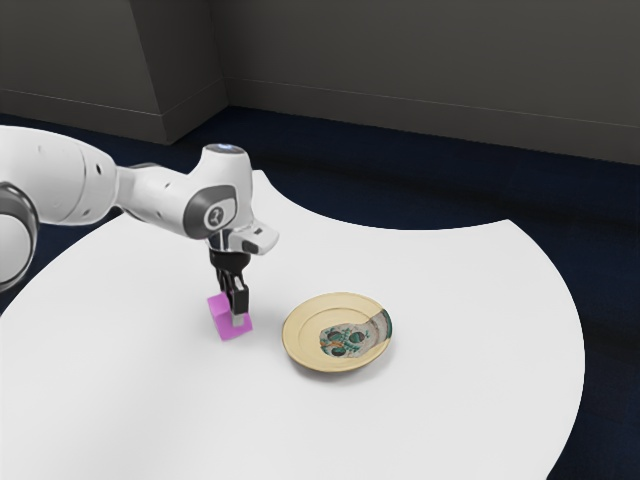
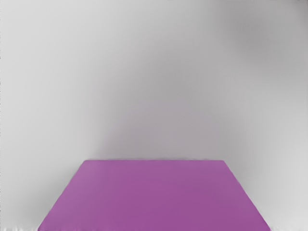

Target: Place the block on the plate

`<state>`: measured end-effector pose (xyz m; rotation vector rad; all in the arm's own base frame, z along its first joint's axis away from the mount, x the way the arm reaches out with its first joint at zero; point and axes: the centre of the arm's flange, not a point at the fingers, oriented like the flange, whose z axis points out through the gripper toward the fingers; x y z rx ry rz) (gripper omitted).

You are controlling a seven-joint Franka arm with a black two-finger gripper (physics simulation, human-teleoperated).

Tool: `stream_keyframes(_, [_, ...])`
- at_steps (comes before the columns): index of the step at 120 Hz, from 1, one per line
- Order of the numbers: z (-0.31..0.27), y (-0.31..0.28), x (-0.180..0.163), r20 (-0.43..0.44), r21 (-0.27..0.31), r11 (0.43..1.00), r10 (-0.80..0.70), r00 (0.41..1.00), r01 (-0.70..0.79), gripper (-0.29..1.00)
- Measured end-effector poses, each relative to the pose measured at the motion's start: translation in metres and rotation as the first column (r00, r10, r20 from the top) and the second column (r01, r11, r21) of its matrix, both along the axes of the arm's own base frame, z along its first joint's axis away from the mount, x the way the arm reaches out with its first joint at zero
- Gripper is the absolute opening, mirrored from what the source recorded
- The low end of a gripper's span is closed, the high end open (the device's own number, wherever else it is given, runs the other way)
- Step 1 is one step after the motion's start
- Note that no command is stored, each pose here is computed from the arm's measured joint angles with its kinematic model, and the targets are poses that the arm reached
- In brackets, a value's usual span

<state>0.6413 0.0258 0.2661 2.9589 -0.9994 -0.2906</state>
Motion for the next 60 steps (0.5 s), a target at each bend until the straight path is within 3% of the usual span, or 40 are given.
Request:
stream_keyframes(24, [0.005,0.000,0.000,0.003,0.003,1.000,-0.001,1.000,0.001,0.41])
stream_keyframes(60, [0.053,-0.047,0.012,0.090,-0.024,0.998,-0.061,0.994,0.064,0.41])
